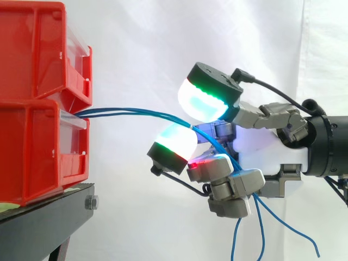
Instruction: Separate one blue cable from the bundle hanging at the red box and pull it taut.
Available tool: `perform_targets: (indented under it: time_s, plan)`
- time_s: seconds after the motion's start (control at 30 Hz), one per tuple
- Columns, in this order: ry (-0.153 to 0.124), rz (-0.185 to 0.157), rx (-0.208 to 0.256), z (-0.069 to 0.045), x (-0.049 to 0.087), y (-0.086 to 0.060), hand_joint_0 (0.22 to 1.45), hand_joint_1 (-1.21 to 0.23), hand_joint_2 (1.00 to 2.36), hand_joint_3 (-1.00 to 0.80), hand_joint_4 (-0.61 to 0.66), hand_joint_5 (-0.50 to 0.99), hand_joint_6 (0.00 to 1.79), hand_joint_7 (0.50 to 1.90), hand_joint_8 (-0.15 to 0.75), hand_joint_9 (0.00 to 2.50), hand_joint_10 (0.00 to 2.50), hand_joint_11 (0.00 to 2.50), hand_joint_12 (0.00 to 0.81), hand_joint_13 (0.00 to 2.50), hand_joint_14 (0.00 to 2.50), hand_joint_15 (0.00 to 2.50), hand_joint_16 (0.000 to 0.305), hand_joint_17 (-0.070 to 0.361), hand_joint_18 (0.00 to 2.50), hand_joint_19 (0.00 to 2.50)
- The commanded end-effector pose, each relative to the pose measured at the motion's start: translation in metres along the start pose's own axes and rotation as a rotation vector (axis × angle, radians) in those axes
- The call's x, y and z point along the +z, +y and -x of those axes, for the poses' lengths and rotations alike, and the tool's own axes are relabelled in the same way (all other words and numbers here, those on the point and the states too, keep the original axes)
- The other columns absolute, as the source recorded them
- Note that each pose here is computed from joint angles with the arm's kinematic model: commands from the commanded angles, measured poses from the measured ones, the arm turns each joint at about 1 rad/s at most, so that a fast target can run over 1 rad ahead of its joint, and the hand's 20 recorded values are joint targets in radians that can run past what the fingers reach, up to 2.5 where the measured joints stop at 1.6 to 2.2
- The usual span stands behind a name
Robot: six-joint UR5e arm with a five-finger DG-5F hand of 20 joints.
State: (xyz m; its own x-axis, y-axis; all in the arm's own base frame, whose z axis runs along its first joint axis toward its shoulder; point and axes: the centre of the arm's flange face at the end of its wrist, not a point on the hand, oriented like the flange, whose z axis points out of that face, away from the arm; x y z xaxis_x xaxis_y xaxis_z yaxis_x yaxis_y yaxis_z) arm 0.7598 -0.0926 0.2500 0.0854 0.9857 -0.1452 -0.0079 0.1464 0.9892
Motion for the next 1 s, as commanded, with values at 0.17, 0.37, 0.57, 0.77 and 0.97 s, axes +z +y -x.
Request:
perform_targets:
  time_s: [0.17, 0.37, 0.57, 0.77, 0.97]
  plan:
    - [-0.007, 0.009, 0.002, 0.0002, 0.0010, 0.0010, 0.65, -0.75, 1.01, -0.42, 0.01, -0.15, 0.89, 1.18, 0.253, 1.17, 0.01, 1.41, 0.296, 1.34, 0.18, 1.88, 0.042, 0.096, 1.12, 1.14]
    - [-0.006, 0.011, 0.001, -0.0010, 0.0012, 0.0013, 0.72, -0.88, 1.01, -0.39, -0.04, -0.15, 0.89, 1.34, 0.253, 1.14, 0.01, 1.40, 0.306, 1.33, 0.15, 1.89, 0.043, 0.096, 1.12, 1.11]
    - [-0.006, 0.011, -0.001, -0.0010, 0.0012, 0.0013, 0.78, -0.94, 1.00, -0.50, -0.07, -0.15, 0.90, 1.42, 0.254, 1.11, 0.01, 1.39, 0.308, 1.32, 0.09, 1.94, 0.043, 0.097, 1.12, 1.07]
    - [-0.006, 0.011, -0.003, -0.0010, 0.0012, 0.0013, 0.72, -0.98, 1.00, -0.50, -0.04, -0.15, 0.91, 1.37, 0.254, 1.10, 0.01, 1.38, 0.305, 1.30, 0.05, 1.94, 0.043, 0.097, 1.09, 1.07]
    - [-0.006, 0.011, -0.001, -0.0010, 0.0012, 0.0013, 0.71, -1.00, 1.00, -0.50, -0.04, -0.13, 0.90, 1.37, 0.253, 1.12, 0.01, 1.38, 0.309, 1.30, 0.01, 1.94, 0.043, 0.097, 1.08, 1.08]
